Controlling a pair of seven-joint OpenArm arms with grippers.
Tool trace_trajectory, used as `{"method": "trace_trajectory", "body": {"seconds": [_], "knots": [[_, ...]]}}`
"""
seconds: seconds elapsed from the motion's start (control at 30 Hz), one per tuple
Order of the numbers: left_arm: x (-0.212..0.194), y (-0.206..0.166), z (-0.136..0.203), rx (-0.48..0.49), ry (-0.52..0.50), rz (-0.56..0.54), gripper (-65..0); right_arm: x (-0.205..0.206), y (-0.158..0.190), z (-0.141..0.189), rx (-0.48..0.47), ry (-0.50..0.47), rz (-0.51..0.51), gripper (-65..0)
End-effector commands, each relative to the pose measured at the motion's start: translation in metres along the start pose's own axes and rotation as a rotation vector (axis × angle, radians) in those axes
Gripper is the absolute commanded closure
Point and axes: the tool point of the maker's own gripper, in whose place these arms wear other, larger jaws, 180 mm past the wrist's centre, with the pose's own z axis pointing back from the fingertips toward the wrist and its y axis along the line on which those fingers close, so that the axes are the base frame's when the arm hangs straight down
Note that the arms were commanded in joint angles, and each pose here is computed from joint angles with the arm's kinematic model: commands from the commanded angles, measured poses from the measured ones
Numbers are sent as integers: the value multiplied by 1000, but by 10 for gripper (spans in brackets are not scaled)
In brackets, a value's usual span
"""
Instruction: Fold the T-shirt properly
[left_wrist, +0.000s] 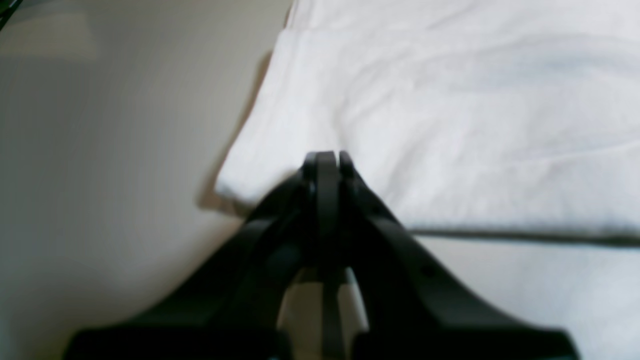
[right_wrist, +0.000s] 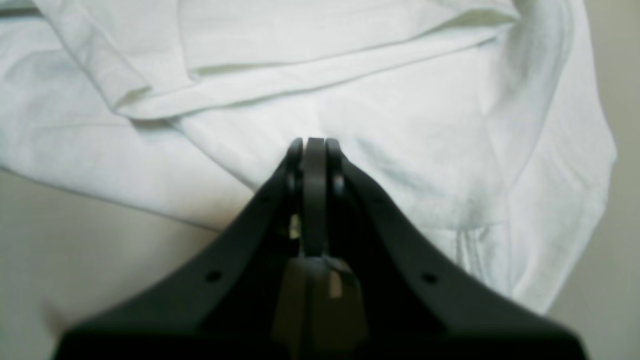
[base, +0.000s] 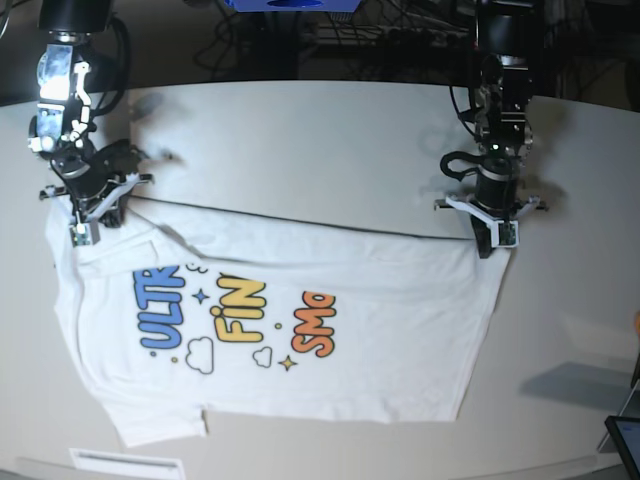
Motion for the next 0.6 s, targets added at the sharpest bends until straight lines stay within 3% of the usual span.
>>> {"method": "trace_trajectory", "body": {"seconds": [0.0, 0.1, 0.27, 0.3, 0.43, 0.57], "knots": [[-32, 0, 8, -8, 136, -18, 0, -13, -5, 2, -11, 69, 20, -1], [-31, -1, 12, -12, 130, -21, 0, -13, -10, 3, -19, 71, 32, -1], [28, -3, 14, -12, -18, -2, 0, -11, -12, 3, -22, 69, 36, -1], [42, 3, 15, 6, -49, 23, 0, -11, -12, 3, -22, 69, 36, -1], [85, 28, 15, 52, -3, 245, 0, -11, -12, 3, -22, 69, 36, -1], [120, 35, 10, 28, 13, 316, 0, -12, -11, 3, -19, 69, 37, -1]]}}
